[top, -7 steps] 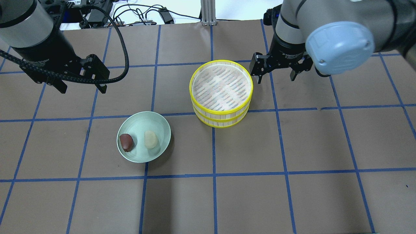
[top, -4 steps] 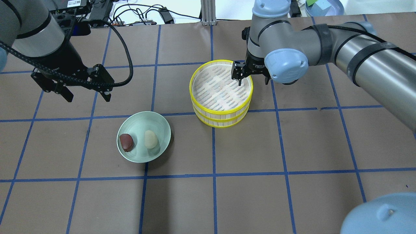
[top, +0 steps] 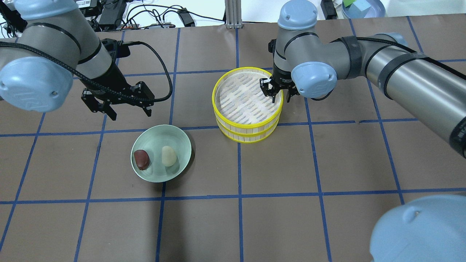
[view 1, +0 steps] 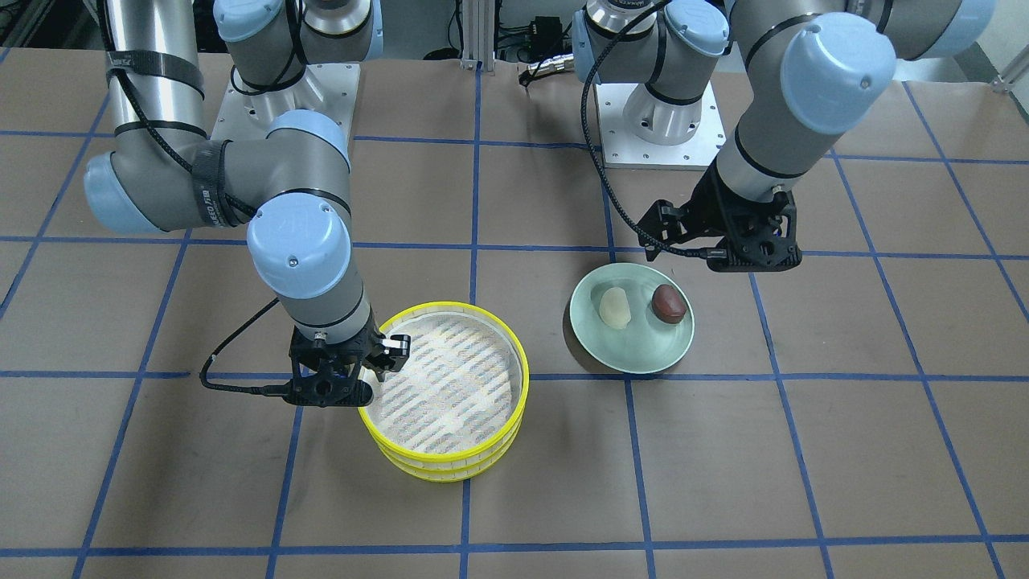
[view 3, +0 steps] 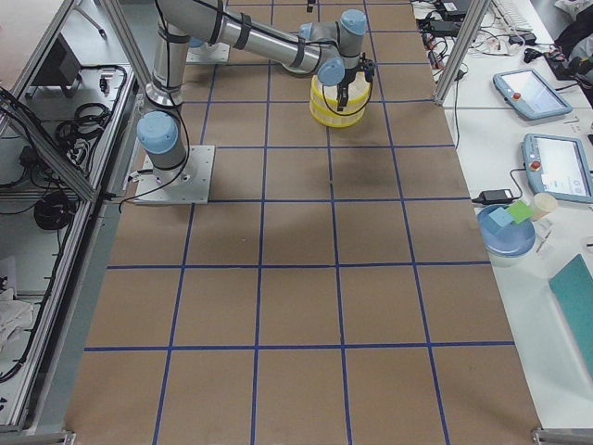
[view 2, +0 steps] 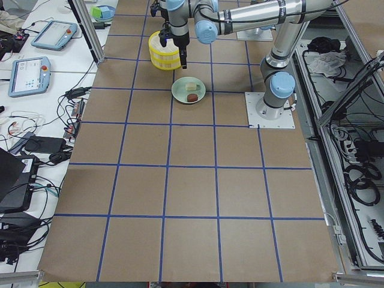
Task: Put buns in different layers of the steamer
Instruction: 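Grip the top steamer tier rim with right gripper while left moves toward bowl, then lift top tier aside with right gripper while left descends over bowl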
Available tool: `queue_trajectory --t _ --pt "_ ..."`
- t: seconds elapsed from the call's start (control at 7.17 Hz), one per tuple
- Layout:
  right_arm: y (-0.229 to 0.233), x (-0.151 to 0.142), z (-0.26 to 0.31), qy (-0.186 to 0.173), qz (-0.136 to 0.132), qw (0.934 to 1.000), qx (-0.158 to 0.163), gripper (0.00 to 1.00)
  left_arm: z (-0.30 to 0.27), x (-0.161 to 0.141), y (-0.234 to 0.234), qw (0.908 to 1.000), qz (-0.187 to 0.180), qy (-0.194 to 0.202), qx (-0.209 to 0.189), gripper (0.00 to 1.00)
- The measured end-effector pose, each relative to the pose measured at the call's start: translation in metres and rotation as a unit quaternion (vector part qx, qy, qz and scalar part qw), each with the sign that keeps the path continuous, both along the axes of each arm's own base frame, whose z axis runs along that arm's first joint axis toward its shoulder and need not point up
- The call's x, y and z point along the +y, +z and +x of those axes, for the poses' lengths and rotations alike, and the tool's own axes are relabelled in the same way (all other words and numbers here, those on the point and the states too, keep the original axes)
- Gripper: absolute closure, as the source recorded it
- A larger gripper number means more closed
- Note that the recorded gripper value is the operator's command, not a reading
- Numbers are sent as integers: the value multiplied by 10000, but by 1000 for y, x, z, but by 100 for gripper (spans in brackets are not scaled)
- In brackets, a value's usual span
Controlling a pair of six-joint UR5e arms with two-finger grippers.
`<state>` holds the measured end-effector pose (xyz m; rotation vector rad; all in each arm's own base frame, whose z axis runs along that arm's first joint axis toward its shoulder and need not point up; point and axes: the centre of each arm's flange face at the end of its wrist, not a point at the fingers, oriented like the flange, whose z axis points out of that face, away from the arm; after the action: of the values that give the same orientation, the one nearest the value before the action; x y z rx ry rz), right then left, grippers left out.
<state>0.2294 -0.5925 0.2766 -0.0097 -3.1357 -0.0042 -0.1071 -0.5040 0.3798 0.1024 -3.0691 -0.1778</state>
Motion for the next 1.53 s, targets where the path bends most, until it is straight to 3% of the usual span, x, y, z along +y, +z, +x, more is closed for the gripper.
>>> queue_trajectory --t 0.42,0.84,1.26,1.53 --pt "12 -4 -20 104 -14 9999 31 100 0 -22 -63 9992 382 41 87 0" --pt "104 13 -81 172 -35 9998 20 100 3 -33 -123 9960 893 25 8 0" --pt "160 49 -212 627 381 9973 -36 100 2 -37 -166 9925 1217 53 64 0" --pt "170 65 -245 805 540 9953 -74 100 -4 -40 -182 9903 1332 283 293 0"
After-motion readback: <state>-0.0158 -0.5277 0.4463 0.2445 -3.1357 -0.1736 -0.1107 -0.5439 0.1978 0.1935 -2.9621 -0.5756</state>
